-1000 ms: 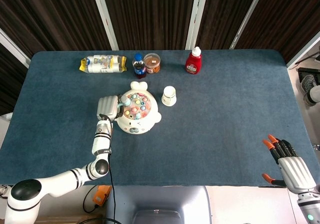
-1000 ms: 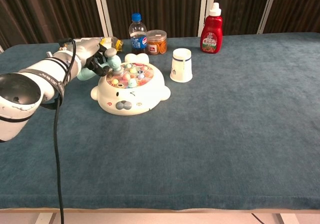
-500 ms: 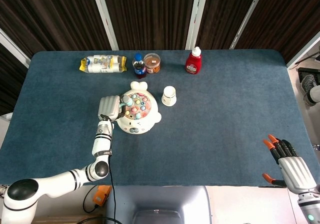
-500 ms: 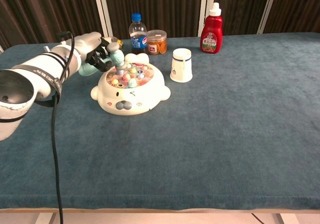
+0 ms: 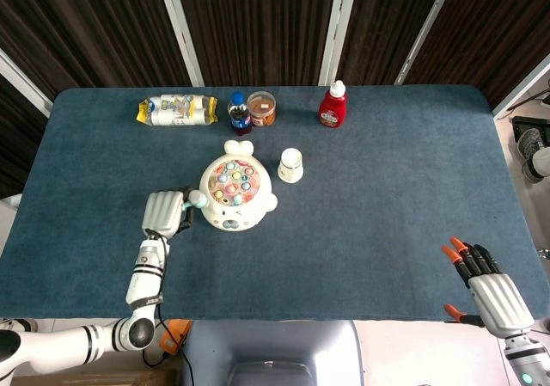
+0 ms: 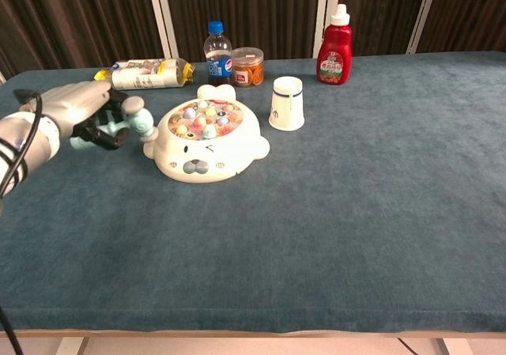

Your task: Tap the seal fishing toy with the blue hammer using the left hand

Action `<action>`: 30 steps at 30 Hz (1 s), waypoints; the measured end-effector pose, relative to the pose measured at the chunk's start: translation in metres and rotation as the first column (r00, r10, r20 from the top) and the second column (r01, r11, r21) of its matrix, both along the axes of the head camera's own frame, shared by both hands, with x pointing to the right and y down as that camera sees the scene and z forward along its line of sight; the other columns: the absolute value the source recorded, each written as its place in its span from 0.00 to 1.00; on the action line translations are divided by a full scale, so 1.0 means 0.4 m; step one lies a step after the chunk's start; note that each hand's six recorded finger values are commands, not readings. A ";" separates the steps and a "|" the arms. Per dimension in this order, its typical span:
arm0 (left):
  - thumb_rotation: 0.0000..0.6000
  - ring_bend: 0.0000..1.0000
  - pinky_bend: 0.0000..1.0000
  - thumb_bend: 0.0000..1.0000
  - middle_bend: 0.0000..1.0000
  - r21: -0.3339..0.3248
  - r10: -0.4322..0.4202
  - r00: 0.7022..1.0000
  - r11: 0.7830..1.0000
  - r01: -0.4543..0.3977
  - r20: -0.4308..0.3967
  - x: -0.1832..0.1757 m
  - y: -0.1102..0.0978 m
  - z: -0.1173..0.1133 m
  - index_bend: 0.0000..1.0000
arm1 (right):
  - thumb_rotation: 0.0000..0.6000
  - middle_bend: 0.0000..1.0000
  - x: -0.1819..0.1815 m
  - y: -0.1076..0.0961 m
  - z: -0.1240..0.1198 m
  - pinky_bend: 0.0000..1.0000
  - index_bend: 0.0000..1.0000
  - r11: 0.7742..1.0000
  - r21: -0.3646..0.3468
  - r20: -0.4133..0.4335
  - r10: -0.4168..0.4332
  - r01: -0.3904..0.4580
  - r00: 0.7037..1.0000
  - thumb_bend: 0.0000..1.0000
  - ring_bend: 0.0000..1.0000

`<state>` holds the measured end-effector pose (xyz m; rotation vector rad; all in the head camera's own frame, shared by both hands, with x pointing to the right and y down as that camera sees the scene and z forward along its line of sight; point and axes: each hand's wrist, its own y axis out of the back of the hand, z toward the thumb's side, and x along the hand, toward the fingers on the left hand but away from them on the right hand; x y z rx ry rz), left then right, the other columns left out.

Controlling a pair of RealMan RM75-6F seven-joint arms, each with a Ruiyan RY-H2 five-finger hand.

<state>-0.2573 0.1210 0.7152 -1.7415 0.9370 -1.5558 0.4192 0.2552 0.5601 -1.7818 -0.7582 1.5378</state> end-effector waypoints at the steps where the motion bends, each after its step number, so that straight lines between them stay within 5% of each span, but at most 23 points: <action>1: 1.00 0.81 1.00 0.71 0.89 0.000 -0.004 1.000 1.000 0.004 0.009 -0.015 0.011 0.009 0.69 | 1.00 0.00 -0.001 0.000 0.000 0.00 0.00 1.000 0.000 0.001 -0.001 0.001 1.000 0.34 0.00; 18: 1.00 0.74 0.99 0.66 0.84 -0.040 0.010 0.995 0.999 -0.006 0.103 -0.078 0.083 0.114 0.67 | 1.00 0.00 0.002 0.000 -0.005 0.00 0.00 1.000 0.008 0.007 0.002 -0.003 1.000 0.34 0.00; 24: 1.00 0.63 0.71 0.55 0.68 -0.077 0.016 0.996 0.997 -0.009 0.087 -0.072 0.094 0.131 0.54 | 1.00 0.00 0.002 0.000 -0.009 0.00 0.00 1.000 0.011 0.010 0.001 -0.001 1.000 0.34 0.00; 30: 1.00 0.47 0.58 0.48 0.50 -0.119 0.019 0.997 0.993 -0.010 0.076 -0.080 0.102 0.140 0.44 | 1.00 0.00 0.003 -0.001 -0.008 0.00 0.00 1.000 0.010 0.009 0.003 -0.003 1.000 0.34 0.00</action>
